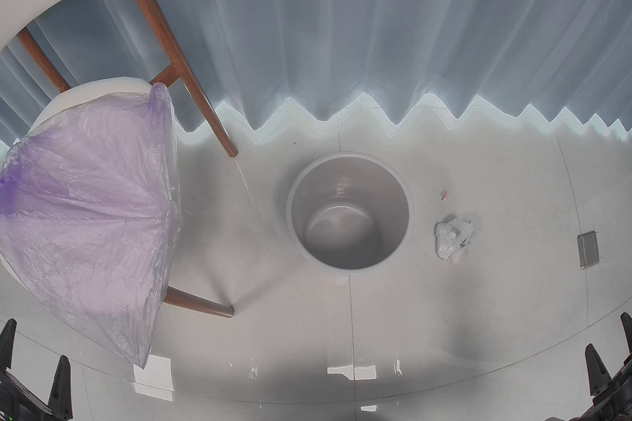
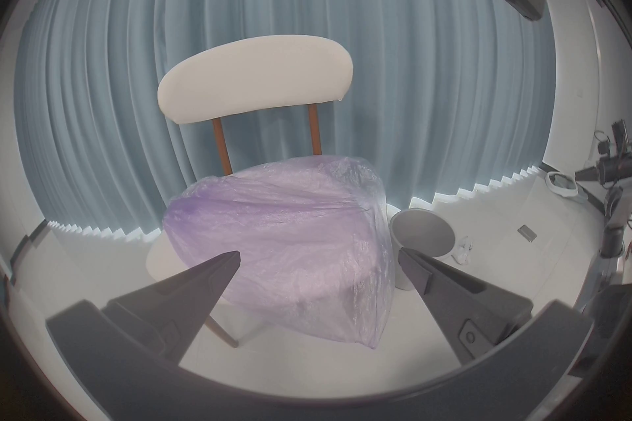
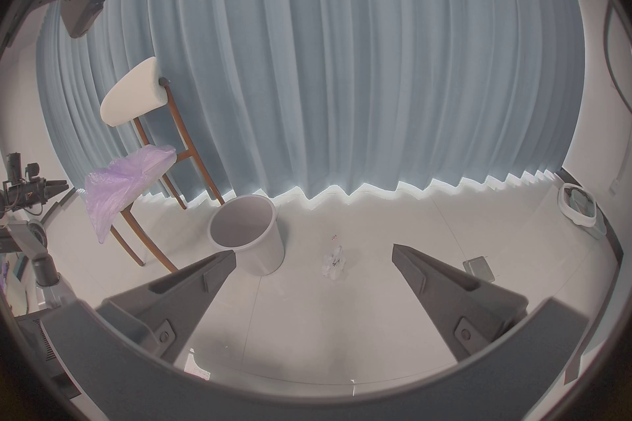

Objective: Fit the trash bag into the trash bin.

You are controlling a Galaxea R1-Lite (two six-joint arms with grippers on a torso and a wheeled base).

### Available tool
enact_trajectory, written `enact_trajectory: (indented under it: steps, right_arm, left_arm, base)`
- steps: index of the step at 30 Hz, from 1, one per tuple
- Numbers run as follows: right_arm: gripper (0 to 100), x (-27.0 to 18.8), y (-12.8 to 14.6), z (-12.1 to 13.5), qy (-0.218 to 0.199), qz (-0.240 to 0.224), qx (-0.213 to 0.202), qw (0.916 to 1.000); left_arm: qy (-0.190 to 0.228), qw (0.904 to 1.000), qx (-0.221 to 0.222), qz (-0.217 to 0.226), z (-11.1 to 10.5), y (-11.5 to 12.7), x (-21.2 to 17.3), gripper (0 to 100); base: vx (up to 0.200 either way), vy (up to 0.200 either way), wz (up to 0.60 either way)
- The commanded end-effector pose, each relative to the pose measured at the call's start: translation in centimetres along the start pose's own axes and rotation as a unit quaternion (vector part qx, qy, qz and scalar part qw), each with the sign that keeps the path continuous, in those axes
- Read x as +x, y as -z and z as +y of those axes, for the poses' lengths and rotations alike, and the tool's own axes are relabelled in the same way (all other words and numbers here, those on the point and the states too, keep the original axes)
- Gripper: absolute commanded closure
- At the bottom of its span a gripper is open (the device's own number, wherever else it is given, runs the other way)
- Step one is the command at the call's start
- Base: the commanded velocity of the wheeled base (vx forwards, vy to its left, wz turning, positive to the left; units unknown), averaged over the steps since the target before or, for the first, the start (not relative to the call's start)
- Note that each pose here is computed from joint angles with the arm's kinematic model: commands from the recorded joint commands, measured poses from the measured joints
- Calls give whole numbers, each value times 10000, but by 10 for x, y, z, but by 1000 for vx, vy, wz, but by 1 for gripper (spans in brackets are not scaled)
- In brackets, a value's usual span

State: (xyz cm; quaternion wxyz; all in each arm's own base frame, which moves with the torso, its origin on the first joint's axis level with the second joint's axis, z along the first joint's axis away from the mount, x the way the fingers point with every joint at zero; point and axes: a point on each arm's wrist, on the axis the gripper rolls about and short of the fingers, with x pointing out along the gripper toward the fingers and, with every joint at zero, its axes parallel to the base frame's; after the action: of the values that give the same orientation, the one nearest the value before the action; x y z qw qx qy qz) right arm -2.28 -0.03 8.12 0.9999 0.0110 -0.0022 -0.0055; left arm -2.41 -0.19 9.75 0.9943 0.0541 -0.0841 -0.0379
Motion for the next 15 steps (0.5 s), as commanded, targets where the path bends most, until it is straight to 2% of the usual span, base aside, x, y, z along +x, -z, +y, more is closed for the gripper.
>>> enact_trajectory:
  steps: [1, 3, 7, 11, 13, 14, 15]
  right_arm:
    - [0, 0, 5, 0, -2, -2, -2, 10000]
    - [0, 0, 5, 0, -2, -2, -2, 10000]
    - [0, 0, 5, 0, -2, -2, 6, 10000]
    - [0, 0, 5, 0, -2, -2, -2, 10000]
    - [0, 0, 5, 0, -2, -2, 6, 10000]
    - [0, 0, 5, 0, -9, -2, -2, 10000]
    - [0, 0, 5, 0, -9, -2, -2, 10000]
  left_arm:
    - [25, 9999, 110, 22, -1, 5, -1, 0]
    - [45, 9999, 115, 58, -1, 6, -1, 0]
    - [270, 9987, 438, -61, -2, 3, -1, 0]
    - [567, 9965, 578, -195, -1, -20, -1, 0]
    - [576, 9965, 578, -188, -1, -21, -1, 0]
    - [670, 9962, 558, -81, 1, -36, 4, 0]
    - [690, 9960, 559, -100, 1, -40, 4, 0]
  base:
    - [0, 0, 0]
    - [0, 0, 0]
    - [0, 0, 0]
    - [0, 0, 0]
    - [0, 0, 0]
    - [0, 0, 0]
    - [0, 0, 0]
